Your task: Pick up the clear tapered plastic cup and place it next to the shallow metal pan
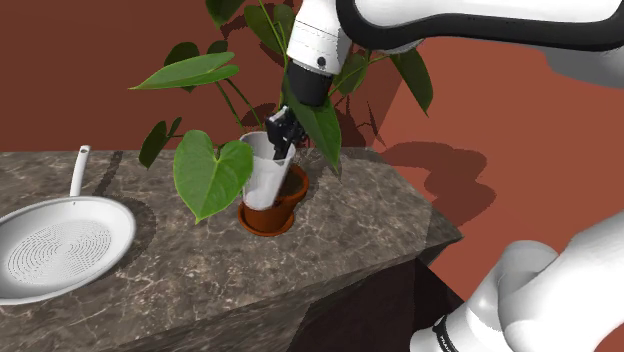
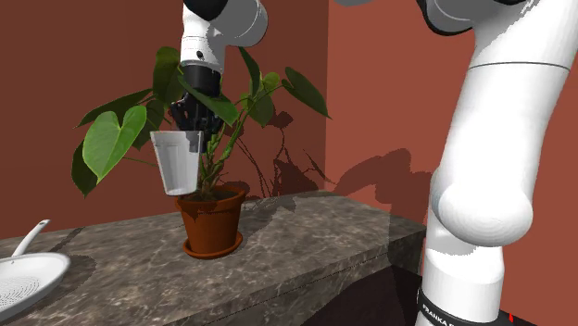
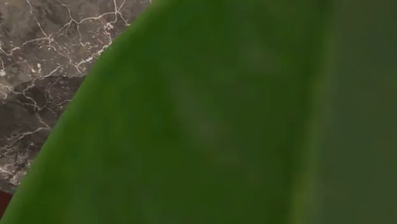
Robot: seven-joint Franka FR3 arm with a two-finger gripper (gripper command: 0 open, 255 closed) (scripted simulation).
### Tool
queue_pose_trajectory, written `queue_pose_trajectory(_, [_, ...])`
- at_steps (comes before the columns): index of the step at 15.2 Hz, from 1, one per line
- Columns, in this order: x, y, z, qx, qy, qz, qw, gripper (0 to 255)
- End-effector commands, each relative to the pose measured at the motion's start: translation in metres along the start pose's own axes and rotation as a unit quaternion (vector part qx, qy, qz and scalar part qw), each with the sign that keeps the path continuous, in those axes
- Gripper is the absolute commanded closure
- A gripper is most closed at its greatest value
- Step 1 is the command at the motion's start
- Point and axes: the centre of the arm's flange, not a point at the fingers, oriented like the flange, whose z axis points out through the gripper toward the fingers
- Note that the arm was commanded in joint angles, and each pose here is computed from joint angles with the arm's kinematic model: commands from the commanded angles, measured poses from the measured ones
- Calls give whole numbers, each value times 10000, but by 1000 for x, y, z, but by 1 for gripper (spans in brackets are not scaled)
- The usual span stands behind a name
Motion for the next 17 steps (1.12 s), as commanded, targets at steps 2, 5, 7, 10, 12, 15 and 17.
queue_pose_trajectory(2, [5,-40,5,3,1,9,10000,255])
queue_pose_trajectory(5, [13,-79,9,3,1,9,10000,255])
queue_pose_trajectory(7, [18,-105,12,3,1,9,10000,255])
queue_pose_trajectory(10, [25,-143,17,3,1,9,10000,255])
queue_pose_trajectory(12, [30,-169,20,3,1,9,10000,255])
queue_pose_trajectory(15, [38,-208,24,3,1,9,10000,255])
queue_pose_trajectory(17, [42,-230,32,3,1,9,10000,255])
